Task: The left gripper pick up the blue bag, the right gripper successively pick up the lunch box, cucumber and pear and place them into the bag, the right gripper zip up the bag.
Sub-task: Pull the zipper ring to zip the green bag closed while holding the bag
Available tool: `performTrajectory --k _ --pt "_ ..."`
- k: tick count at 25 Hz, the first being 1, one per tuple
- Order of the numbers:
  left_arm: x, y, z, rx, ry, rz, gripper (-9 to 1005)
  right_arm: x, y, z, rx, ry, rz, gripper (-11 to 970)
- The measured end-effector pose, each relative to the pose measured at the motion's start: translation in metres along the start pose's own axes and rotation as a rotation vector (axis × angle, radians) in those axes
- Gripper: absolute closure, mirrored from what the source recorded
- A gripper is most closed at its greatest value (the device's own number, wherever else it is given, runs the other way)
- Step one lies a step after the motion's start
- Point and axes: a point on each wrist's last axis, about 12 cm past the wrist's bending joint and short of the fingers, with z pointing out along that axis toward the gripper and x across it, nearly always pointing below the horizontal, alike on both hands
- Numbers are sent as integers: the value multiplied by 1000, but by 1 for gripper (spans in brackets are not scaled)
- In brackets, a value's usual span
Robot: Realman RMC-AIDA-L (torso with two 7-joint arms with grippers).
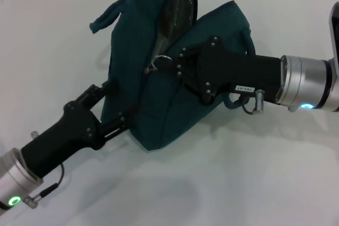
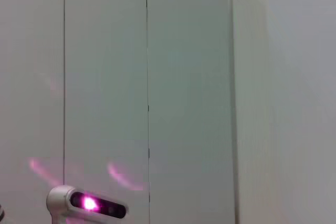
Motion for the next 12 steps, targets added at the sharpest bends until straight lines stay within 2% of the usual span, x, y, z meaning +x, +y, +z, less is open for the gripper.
performTrajectory --k 6,12 --pt "4 2 -3 -79 -24 27 163 -1 -1 0 4 0 -8 951" --pt "7 9 14 -89 11 52 175 -2 -2 1 7 -2 -10 951"
